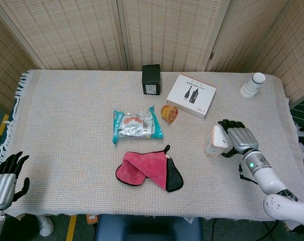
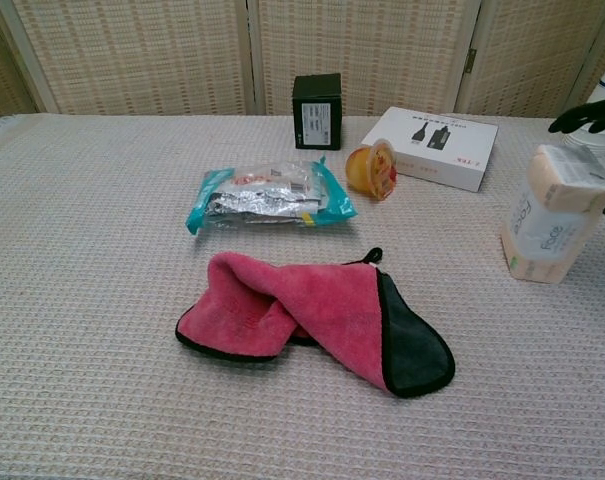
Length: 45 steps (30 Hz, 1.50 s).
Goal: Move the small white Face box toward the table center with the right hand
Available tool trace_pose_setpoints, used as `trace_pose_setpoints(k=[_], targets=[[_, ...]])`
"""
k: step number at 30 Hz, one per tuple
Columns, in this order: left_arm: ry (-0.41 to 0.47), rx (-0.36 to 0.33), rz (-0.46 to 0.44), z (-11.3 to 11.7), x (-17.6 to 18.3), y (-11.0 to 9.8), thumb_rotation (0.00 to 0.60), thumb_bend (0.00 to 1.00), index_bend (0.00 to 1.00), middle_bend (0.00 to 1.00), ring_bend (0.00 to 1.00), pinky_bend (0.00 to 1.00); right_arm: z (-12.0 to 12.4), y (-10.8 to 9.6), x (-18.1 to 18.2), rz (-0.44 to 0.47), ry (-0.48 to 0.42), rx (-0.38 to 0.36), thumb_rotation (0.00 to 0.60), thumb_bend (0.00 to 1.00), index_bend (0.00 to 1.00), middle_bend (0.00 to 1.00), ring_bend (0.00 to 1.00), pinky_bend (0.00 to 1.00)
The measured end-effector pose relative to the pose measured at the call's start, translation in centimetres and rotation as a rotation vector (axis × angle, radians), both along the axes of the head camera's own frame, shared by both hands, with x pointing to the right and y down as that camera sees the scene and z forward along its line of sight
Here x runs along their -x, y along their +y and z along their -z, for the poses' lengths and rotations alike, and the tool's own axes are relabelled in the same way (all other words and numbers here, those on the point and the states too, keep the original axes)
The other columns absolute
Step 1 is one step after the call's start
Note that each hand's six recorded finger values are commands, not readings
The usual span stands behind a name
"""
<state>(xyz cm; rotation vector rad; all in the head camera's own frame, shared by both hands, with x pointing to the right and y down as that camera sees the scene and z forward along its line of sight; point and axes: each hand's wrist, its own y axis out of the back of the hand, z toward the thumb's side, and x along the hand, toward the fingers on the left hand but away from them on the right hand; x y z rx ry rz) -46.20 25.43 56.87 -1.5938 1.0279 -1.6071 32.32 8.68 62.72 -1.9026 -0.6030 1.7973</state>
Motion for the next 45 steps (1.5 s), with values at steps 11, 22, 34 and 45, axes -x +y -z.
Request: trace_pose_setpoints(k=[11,22,34,45], targets=[[0.004,-0.002,-0.001,0.0,0.0,0.0,0.600,0.51,0.12,0.00,0.00,0.13,-0.7,-0.4,1.6,0.010,0.076,0.050,0.600,0.15,0.00,0.08,0.00,0.00],[0.002,0.002,-0.004,-0.1,-0.1,0.0,0.600,0.51,0.12,0.00,0.00,0.13,-0.2,-1.5,0.9,-0.026,0.101,0.025,0.600,0.15,0.02,0.12,0.00,0.00],[-0.003,0.006,-0.006,-0.3,-0.1,0.1,0.600,0.51,0.12,0.00,0.00,0.13,-0.9,-1.9,1.0,-0.030,0.098,0.035,0.600,0.18,0.08,0.17,0.00,0.00],[-0.001,0.008,-0.008,-0.4,-0.2,0.1,0.600,0.51,0.12,0.00,0.00,0.13,-0.9,-2.3,1.1,-0.026,0.089,0.016,0.600,0.25,0.23,0.25,0.03,0.00]])
